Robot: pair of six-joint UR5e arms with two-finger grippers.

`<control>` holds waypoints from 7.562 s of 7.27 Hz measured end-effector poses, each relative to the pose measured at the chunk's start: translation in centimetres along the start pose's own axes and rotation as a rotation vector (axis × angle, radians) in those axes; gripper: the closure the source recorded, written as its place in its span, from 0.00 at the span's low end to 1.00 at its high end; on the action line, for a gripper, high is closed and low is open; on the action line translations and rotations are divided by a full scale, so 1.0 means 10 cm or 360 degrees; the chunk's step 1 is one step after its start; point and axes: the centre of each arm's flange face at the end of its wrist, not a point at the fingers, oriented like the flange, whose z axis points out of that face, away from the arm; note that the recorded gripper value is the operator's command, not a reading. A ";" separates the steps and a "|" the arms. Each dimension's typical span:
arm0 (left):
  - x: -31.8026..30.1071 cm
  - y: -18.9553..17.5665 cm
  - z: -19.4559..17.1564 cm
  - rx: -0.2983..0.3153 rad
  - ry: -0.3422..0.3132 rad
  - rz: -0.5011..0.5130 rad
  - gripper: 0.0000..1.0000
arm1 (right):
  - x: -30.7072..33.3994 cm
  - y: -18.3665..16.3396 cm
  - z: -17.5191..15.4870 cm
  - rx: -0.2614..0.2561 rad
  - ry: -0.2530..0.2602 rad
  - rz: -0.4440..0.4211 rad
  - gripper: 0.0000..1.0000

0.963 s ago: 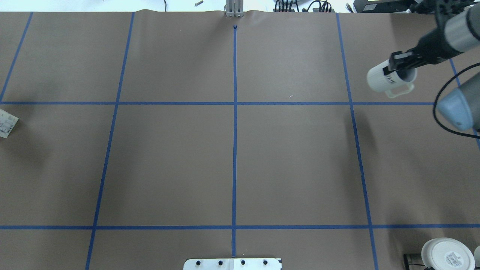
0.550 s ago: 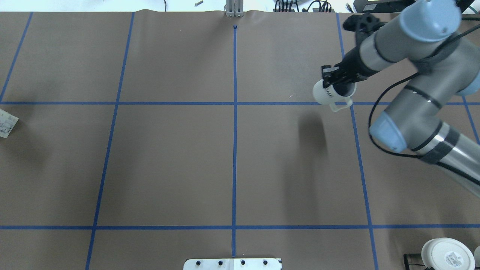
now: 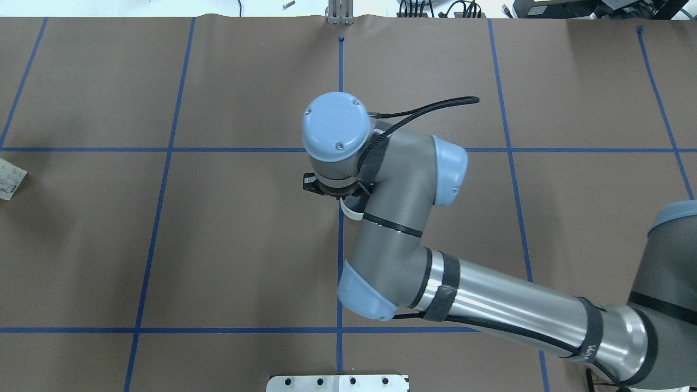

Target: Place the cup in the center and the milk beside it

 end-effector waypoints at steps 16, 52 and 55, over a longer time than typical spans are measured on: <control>-0.03 0.04 0.03 -0.0012 -0.0002 -0.0014 0.01 | 3.83 -2.13 -0.97 0.0003 -0.0025 -0.0437 0.00; 0.09 0.17 1.08 -0.0204 0.0088 0.0108 1.00 | 8.24 -0.80 -0.82 -0.0313 0.0213 -0.0210 0.00; 0.76 -0.25 0.46 -0.0180 0.0137 -0.0130 1.00 | 8.25 -0.79 -0.81 -0.0317 0.0212 -0.0206 0.00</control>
